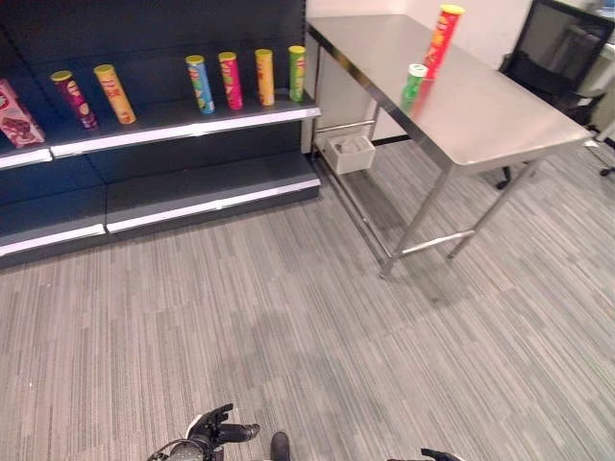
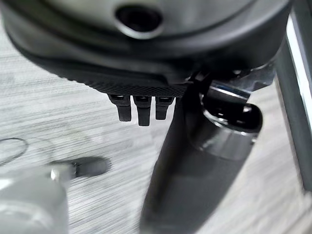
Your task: Put the goods on the table back onto the shelves and tidy them up.
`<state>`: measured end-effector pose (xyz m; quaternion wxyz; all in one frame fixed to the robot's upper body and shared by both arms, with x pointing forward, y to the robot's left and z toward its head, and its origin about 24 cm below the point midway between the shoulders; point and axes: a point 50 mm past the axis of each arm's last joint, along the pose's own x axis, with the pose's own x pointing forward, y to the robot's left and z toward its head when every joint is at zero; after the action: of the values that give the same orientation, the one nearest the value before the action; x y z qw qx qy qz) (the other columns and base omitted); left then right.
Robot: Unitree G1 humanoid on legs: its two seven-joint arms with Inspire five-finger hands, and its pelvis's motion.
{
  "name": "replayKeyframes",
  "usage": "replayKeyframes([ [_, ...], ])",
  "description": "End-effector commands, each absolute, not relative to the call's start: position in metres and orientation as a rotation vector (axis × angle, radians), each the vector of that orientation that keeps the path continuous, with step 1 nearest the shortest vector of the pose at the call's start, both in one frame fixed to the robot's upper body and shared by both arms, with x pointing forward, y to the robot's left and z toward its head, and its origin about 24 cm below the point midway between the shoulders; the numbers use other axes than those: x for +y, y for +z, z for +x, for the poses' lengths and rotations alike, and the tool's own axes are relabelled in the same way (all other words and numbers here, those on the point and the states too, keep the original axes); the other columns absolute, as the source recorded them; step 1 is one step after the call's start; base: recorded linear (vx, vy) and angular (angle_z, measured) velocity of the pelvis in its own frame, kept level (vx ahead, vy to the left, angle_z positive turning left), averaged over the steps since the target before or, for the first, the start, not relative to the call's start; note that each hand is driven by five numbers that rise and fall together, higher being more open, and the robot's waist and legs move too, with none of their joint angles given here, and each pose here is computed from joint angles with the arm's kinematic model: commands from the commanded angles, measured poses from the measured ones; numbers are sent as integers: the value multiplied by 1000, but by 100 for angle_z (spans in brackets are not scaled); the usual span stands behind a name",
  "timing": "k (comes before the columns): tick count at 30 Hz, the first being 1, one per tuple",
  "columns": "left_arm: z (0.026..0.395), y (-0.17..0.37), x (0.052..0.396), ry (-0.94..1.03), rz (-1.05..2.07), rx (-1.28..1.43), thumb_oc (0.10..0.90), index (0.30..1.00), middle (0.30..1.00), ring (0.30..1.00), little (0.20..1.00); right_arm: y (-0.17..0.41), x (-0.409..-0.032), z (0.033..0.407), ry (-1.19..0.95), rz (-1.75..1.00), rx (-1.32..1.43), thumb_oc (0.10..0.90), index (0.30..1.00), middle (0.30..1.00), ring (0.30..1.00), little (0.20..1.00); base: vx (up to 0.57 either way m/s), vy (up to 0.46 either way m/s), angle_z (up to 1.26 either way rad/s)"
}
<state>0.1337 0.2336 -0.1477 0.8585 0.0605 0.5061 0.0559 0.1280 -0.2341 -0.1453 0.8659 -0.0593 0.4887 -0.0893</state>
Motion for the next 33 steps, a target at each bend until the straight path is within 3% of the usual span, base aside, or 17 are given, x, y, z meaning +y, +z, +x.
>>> replayKeyframes([
  [1, 152, -135, 245, 127, 159, 957, 800, 900, 900, 900, 900, -139, -260, 130, -200, -210, 1049, 800, 900, 900, 900, 900, 510, -134, 11],
  [13, 157, -134, 234, 86, 156, 923, 800, 900, 900, 900, 900, -139, -280, 108, -250, -224, 1092, 800, 900, 900, 900, 900, 486, -193, 50],
  [20, 158, -135, 224, 103, 82, 907, 800, 900, 900, 900, 900, -132, -285, 124, -260, -238, 1048, 800, 900, 900, 900, 900, 278, -270, -31],
  [33, 123, -150, 228, 131, 83, 1030, 800, 900, 900, 900, 900, -140, -277, 113, -200, -294, 1102, 800, 900, 900, 900, 900, 278, 92, -54],
])
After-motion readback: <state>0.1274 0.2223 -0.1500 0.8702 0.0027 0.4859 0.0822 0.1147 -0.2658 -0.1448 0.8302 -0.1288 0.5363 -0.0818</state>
